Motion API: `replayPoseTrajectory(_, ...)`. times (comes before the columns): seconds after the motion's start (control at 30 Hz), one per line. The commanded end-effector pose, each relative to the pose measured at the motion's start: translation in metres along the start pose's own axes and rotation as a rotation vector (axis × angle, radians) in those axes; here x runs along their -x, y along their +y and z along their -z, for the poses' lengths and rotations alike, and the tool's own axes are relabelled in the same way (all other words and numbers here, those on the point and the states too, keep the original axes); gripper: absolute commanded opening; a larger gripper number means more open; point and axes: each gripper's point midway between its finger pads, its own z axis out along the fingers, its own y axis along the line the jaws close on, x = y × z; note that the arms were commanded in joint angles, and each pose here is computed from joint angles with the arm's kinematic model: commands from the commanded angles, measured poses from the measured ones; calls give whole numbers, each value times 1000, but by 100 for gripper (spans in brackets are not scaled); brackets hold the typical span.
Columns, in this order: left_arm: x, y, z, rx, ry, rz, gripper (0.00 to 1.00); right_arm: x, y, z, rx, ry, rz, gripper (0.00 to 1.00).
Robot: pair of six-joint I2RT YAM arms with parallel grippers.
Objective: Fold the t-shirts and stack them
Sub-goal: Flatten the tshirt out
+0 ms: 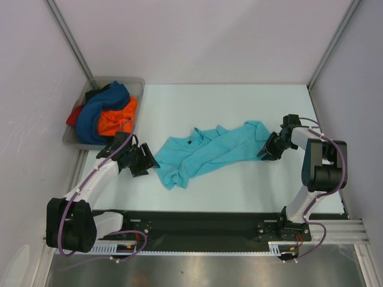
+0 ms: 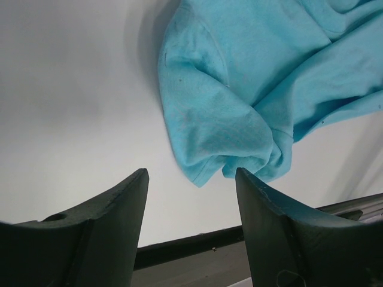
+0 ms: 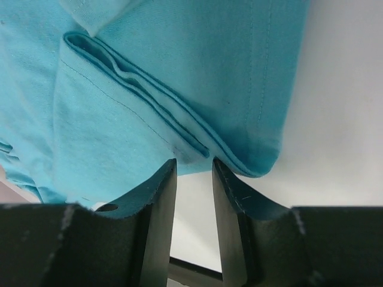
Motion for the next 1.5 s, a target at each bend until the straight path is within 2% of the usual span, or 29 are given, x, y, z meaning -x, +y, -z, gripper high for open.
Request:
replayPoseTrajectory(0.0,8,-13,3,-39,-23,1,66,12,8,6,35,-45,5,36)
replayPoseTrajectory(0.53,0,-8,1,-23,6,13,66,27,15,-4,48,-42,-15,34)
replayPoseTrajectory(0.8,-22,-11,-4,-8,54,24,63,22,16,7,49,-49,-9,11)
replayPoseTrajectory(0.83,-25,-11,-5,-5,62,25,63,21,14,8,42,-53,-8,3)
replayPoseTrajectory(0.87,-30,-10,-6,0,71,23,62,21,14,9,40,-56,-3,0)
replayPoseTrajectory(0.97,-44,-4,-8,16,99,43,62,20,17,16,45,-63,-4,0)
replayPoseTrajectory(1.23,-82,0,-17,-19,158,146,47,14,35,34,90,-87,33,0)
replayPoseTrajectory(1.37,-84,-1,-21,23,135,76,47,6,39,37,93,-83,55,0)
replayPoseTrajectory(1.47,-81,1,-24,101,125,36,36,2,38,38,84,-85,70,0)
